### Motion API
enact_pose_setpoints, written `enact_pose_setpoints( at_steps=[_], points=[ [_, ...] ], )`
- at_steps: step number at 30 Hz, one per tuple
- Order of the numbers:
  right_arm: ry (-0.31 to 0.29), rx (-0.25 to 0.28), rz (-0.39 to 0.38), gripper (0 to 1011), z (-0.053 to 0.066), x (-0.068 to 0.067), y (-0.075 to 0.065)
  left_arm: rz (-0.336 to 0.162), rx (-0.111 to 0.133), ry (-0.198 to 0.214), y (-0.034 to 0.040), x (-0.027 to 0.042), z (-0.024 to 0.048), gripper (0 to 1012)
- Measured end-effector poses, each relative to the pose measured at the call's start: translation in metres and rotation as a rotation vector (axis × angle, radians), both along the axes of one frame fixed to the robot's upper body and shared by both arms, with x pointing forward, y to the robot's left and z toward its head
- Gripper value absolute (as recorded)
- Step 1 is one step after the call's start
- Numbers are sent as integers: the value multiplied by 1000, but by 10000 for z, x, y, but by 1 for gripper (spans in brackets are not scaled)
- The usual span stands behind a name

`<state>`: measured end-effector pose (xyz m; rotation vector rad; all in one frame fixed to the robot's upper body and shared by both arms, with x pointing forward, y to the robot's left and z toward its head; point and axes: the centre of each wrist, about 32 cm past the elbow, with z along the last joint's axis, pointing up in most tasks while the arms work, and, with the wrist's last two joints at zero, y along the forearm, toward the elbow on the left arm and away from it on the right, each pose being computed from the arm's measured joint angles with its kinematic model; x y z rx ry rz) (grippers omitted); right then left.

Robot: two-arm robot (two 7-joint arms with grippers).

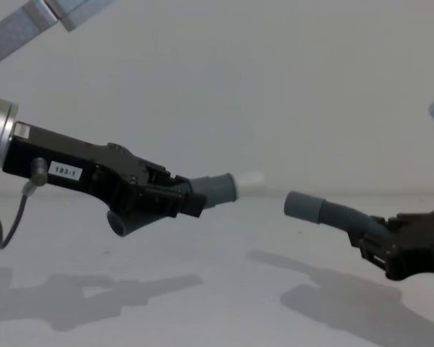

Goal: Use both hands to pick up one end of the pipe from the table, align the ends, and insert them.

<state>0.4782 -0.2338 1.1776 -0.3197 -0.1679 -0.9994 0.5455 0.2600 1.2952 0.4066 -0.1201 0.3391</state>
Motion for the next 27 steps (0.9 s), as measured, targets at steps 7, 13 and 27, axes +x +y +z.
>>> enact_pose_setpoints(
  at_steps=[7, 13, 27],
  points=[
    [-97, -66, 107, 252, 34, -31, -179, -31, 5, 1, 9, -5, 25, 321],
    [-156, -122, 194, 252, 51, -45, -316, -57, 12, 8, 20, -2, 42, 322],
    [-268, -294, 412, 252, 51, -38, -690, -129, 33, 29, 82, 16, 118, 321]
  ],
)
